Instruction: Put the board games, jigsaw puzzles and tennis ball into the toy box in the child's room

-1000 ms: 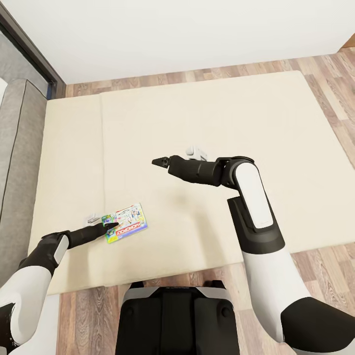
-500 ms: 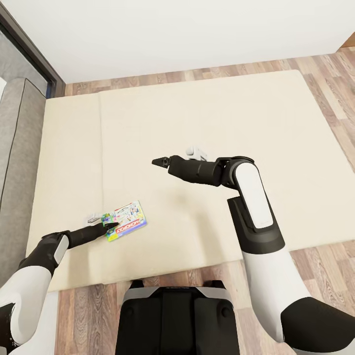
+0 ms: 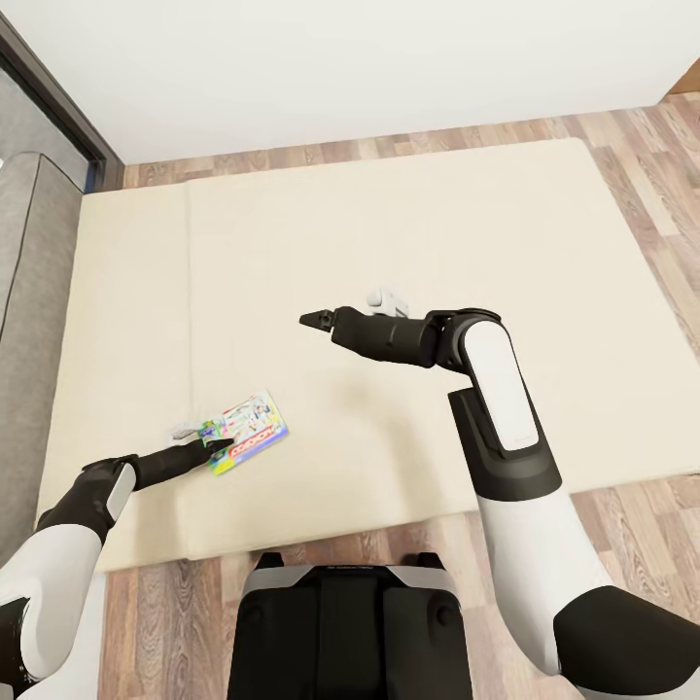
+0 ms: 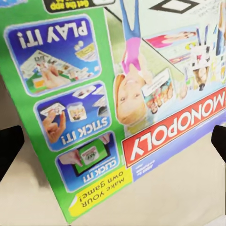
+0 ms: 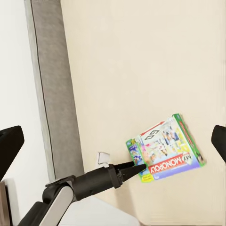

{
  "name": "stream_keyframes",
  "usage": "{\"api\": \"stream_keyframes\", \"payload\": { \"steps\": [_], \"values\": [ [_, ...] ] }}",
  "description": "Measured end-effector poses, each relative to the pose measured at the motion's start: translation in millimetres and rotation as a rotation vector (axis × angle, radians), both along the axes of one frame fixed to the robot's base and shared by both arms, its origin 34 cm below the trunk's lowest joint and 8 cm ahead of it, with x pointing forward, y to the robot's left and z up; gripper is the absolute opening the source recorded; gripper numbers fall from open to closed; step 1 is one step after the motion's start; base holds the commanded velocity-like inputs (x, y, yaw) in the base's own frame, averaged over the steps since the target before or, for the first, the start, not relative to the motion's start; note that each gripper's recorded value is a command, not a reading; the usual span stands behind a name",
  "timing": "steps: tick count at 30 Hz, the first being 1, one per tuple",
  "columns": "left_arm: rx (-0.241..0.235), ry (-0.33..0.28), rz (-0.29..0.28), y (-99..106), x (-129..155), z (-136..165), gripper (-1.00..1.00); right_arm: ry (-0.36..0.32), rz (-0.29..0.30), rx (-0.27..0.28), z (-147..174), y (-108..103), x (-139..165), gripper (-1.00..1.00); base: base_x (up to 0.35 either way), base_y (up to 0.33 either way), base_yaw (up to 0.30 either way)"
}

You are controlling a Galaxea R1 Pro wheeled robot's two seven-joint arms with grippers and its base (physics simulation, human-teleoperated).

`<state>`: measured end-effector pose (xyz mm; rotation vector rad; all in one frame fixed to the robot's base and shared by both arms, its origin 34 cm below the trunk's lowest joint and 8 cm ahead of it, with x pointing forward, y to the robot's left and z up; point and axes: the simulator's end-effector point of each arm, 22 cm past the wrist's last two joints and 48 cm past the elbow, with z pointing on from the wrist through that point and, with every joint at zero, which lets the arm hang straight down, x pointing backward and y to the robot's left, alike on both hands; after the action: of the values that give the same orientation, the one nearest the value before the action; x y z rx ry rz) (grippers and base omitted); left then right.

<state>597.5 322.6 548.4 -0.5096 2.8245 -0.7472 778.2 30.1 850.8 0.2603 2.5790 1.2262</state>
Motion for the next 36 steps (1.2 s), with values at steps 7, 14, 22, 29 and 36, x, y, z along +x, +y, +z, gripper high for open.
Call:
{"api": "stream_keyframes", "payload": {
  "steps": [7, 14, 22, 29, 36],
  "values": [
    [-0.001, 0.000, 0.000, -0.1, 0.1, 0.1, 1.00, 0.001, 0.000, 0.000, -0.3, 0.2, -0.4, 1.00, 0.000, -0.115, 0.000],
    [-0.001, -0.001, 0.000, -0.1, 0.2, 0.2, 1.00, 0.001, 0.001, 0.000, -0.3, 0.3, -0.5, 1.00, 0.000, -0.019, 0.000],
    [-0.001, -0.001, 0.000, 0.0, 0.4, 0.3, 1.00, 0.001, 0.001, 0.000, -0.3, 0.3, -0.5, 1.00, 0.000, -0.062, 0.000],
    [0.002, -0.002, 0.001, 1.5, 0.7, 0.4, 1.00, 0.001, 0.000, 0.000, -0.3, 0.2, -0.4, 1.00, 0.000, -0.004, 0.000],
    [0.015, -0.024, -0.003, 6.4, 9.5, 4.5, 1.00, 0.001, 0.001, 0.000, -0.3, 0.3, -0.5, 1.00, 0.000, 0.000, 0.000]
  ]
}}
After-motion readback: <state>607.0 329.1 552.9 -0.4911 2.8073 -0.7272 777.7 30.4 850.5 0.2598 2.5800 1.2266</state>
